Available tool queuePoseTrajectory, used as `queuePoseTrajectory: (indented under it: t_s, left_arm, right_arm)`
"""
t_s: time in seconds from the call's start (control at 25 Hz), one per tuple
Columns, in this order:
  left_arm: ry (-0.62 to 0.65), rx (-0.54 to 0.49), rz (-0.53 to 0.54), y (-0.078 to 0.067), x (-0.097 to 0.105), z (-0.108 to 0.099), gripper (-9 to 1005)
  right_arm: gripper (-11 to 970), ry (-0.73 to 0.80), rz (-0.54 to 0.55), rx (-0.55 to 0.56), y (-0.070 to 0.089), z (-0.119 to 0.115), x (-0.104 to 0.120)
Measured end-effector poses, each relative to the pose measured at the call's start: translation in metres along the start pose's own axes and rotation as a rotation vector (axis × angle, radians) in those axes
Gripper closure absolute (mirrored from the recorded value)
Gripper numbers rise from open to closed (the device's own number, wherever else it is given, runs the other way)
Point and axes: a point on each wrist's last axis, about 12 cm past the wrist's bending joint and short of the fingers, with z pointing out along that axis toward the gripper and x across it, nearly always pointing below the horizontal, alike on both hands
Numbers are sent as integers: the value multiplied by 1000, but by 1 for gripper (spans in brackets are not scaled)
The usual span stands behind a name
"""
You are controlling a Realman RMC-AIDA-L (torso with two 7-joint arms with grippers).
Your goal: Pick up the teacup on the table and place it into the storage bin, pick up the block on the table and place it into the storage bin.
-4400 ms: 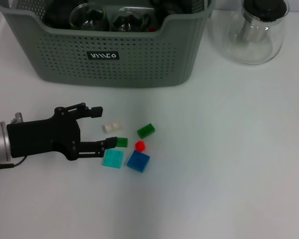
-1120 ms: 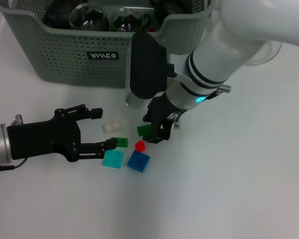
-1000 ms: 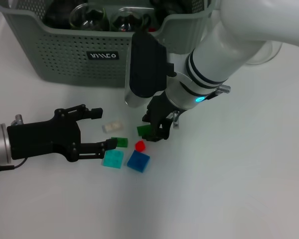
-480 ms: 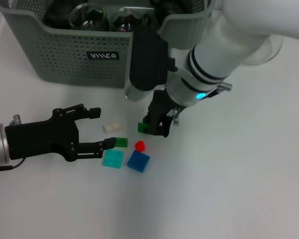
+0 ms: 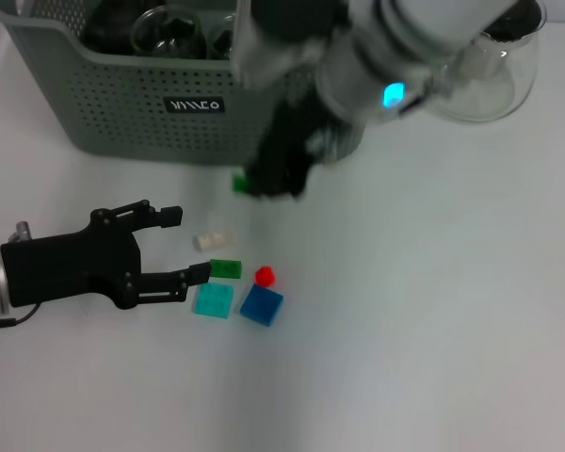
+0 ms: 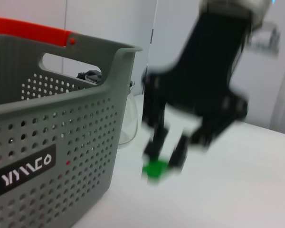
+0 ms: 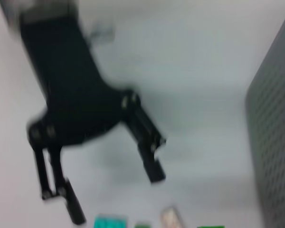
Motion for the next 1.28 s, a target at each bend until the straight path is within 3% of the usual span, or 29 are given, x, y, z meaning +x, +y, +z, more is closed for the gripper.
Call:
queuePoseTrajectory:
  t_s: [0.16, 0.32, 0.48, 0.6, 0.88, 1.04, 1.28]
  left_arm:
    - [-3, 1, -1, -1, 0, -1, 123]
    - [-9, 4, 3, 0, -1, 0, 123]
    - [-12, 10, 8, 0, -3, 0, 123]
    - [-13, 10, 9, 1, -4, 0, 123]
    - [-13, 9, 11, 1, -5, 1, 123]
    - [-13, 7, 11, 2, -5, 2, 123]
    - [-12, 7, 13, 4, -6, 2, 123]
  right_arm:
    - [744, -131, -6, 36, -9, -53, -24]
    - [738, -312, 40, 138, -26, -112, -45]
    - [733, -411, 137, 275, -51, -140, -51]
    - [729, -404, 203, 373, -70, -132, -46]
    - [720, -283, 257, 587, -104, -74, -30]
    - [715, -216, 229, 651, -107, -43, -20]
    - [707, -172, 191, 651, -103, -28, -17]
